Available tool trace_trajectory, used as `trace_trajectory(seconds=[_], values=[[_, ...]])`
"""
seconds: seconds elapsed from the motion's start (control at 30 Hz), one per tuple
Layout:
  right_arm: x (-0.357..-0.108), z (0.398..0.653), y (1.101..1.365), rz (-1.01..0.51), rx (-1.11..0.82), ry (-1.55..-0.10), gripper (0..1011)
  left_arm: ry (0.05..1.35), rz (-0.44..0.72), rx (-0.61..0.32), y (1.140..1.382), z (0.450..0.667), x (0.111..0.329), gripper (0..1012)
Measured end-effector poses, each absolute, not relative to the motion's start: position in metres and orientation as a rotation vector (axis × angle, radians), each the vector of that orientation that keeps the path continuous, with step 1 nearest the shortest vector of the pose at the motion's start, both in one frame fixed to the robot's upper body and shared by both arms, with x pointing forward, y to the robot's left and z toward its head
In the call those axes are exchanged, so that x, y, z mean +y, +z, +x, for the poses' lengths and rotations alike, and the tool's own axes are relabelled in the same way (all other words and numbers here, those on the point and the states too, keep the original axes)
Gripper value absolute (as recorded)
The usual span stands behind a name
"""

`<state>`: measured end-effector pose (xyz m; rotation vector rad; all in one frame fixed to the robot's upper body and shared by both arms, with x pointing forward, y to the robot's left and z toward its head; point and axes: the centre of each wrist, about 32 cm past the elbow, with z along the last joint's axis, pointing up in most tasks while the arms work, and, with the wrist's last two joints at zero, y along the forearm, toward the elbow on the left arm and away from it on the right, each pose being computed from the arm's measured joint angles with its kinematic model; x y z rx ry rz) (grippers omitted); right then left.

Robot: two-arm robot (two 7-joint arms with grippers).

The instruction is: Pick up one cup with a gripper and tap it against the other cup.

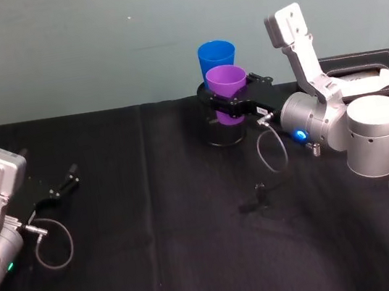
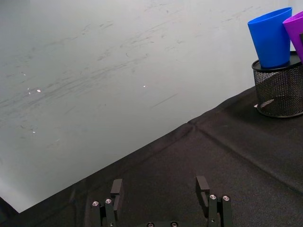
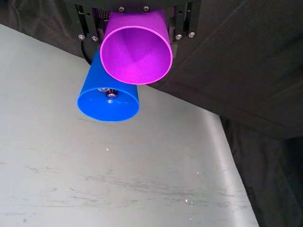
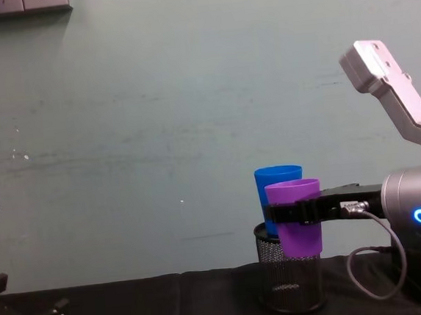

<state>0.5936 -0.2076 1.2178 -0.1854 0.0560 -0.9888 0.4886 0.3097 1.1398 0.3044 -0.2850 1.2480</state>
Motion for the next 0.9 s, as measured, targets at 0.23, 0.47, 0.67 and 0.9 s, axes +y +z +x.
trace_trajectory(seconds=[0.23, 0.47, 0.67, 0.9], values=[[-0.2076, 0.5935, 1.2178, -0.186, 0.057, -0.988, 719, 1.248, 0.304, -0.285, 1.1398, 0.4886, 0.3097, 1000], [-0.2076, 0.5935, 1.2178, -0.187, 0.057, -0.988, 719, 1.248, 0.304, -0.285, 1.1398, 0.4886, 0.3097, 1000], [-0.2077, 0.5935, 1.2178, -0.187, 0.057, -0.988, 720, 1.248, 0.304, -0.285, 1.1398, 0.4886, 0.3097, 1000], [-0.2078, 0.5935, 1.2178, -0.187, 0.057, -0.988, 720, 1.248, 0.304, -0.285, 1.1398, 0.4886, 0.3097, 1000]])
